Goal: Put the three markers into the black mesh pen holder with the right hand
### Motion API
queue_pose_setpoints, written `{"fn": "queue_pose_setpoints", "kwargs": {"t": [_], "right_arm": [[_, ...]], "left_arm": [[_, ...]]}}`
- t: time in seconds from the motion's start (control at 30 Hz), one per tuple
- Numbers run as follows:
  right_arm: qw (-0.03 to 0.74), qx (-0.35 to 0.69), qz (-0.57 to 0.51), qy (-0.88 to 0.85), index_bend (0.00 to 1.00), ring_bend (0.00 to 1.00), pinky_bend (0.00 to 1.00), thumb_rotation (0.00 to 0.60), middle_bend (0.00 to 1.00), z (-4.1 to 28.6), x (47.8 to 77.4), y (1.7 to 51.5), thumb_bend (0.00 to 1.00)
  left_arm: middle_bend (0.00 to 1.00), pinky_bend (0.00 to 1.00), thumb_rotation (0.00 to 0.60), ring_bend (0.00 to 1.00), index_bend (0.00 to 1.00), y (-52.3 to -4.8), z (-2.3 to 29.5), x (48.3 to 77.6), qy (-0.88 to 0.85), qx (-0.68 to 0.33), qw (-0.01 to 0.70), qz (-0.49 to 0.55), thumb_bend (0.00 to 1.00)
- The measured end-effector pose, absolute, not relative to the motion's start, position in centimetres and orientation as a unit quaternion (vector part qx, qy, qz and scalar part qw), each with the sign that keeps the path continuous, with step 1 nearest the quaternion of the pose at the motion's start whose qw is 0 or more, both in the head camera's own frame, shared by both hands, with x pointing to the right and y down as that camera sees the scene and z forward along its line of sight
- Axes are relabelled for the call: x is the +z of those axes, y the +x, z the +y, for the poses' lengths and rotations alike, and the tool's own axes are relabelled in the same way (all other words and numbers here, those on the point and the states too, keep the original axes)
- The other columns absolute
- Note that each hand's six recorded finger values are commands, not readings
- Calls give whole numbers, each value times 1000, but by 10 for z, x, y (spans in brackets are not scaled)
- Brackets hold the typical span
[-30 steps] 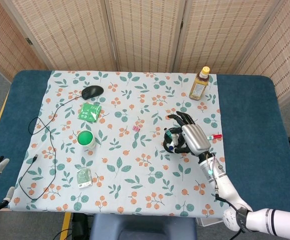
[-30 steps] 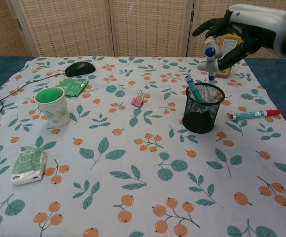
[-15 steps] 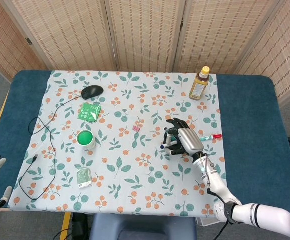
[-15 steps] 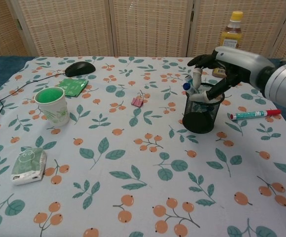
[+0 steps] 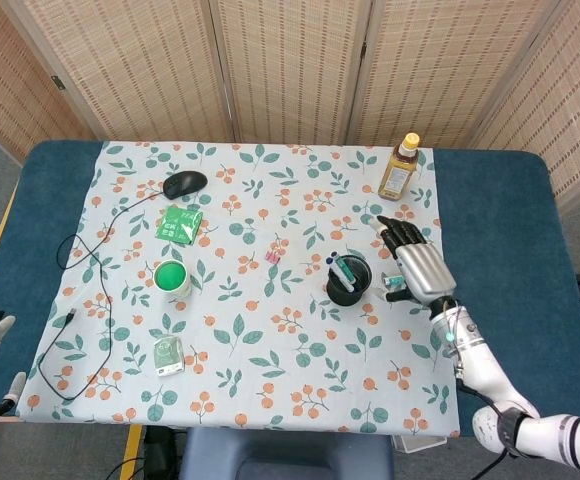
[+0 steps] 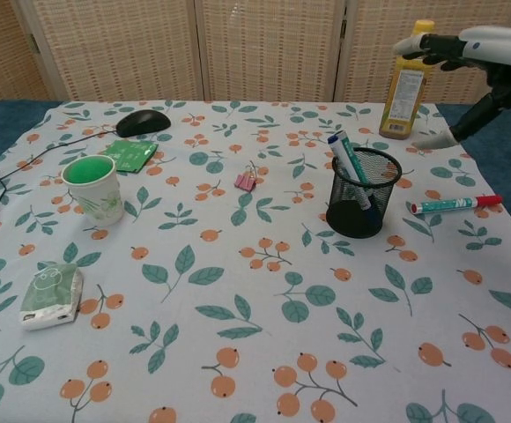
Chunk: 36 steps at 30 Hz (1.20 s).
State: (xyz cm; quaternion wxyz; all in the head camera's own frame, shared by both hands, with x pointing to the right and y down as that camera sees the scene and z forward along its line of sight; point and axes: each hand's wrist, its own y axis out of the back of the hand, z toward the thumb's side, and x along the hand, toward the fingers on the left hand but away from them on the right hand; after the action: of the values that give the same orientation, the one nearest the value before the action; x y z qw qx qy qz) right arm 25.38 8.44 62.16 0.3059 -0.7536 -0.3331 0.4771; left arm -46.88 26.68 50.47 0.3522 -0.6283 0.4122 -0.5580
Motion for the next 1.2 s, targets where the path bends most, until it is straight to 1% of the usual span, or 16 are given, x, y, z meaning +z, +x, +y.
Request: {"fn": "queue_pose_setpoints", "kwargs": {"t": [0.07,0.17,0.23,0.37,0.53,0.73,0.93,1.2], "right_arm": [[339,499,-310,-735,50,0,0,600,0,85,614,266,179],[376,530,-273,-709,144,0,0,600,0,89,613,279,200],[397,552,-247,-691,191,0,0,600,0,93,617,288,211],[423,590,-205,-656,247,0,0,600,0,98,630,303,218],[441,622,-163,-627,261,0,0,600,0,102,658,314,224],[438,634,-142,-621,300,0,0,600,0,103,687,309,233],[435,631,-145,-626,340,0,0,600,1,102,707,298,234],[428,629,-145,-633,356,0,0,600,7,99,727,287,244]], "left_arm": [[74,223,600,58,72,-467,267,506,-629,-559,352,410,448],[74,223,600,59,72,-465,268,508,-630,-560,353,406,448],[74,223,600,59,72,-463,269,509,-632,-560,353,403,448],[74,223,600,59,72,-461,270,510,-633,-560,354,401,448],[74,223,600,58,72,-462,269,510,-632,-560,354,402,448],[74,223,600,59,72,-462,269,511,-633,-560,354,400,448],[74,223,600,59,72,-462,269,511,-634,-560,353,400,448],[74,223,600,59,72,-464,269,509,-633,-560,353,402,448]]}}
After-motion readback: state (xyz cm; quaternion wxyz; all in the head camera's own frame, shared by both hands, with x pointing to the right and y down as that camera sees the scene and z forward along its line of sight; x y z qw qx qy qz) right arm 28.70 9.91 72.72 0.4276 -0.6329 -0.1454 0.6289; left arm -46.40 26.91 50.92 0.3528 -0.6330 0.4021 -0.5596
